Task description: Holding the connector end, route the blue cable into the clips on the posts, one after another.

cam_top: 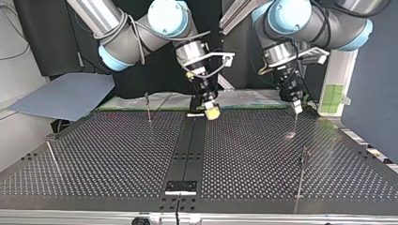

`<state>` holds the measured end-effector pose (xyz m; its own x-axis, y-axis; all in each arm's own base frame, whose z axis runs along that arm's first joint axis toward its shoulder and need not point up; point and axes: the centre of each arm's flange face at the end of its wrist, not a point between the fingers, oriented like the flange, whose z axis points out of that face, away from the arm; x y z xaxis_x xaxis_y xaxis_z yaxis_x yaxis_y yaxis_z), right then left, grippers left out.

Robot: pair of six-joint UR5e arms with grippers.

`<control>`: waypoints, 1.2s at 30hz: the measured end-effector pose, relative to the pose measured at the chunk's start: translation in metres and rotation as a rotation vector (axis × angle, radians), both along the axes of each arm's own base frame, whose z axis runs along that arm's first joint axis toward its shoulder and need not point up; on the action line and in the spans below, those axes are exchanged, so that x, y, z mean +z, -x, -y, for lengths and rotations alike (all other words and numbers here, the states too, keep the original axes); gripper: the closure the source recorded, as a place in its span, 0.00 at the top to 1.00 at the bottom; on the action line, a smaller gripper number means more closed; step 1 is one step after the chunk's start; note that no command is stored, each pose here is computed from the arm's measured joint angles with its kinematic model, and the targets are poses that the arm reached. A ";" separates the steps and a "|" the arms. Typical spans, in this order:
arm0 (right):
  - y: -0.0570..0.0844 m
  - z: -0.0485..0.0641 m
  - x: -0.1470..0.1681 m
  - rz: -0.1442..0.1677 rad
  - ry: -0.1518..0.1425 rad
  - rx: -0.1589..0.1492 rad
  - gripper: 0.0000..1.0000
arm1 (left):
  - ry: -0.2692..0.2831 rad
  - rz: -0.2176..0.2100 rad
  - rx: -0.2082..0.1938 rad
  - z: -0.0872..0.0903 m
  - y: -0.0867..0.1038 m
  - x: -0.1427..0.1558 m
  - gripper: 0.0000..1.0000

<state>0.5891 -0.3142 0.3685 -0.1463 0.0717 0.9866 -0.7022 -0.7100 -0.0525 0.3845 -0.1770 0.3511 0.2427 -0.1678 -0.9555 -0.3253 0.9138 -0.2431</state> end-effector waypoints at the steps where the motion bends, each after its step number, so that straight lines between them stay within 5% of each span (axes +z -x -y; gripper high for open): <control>1: -0.001 0.001 0.003 0.003 0.001 0.001 0.00 | 0.000 0.002 0.002 -0.001 -0.001 0.002 0.00; 17: -0.003 0.014 0.029 0.040 0.006 -0.004 0.00 | 0.013 0.061 0.010 -0.016 -0.024 0.060 0.00; 36: -0.009 0.021 0.045 0.070 0.025 0.035 0.00 | 0.001 0.088 0.000 -0.036 -0.046 0.076 0.00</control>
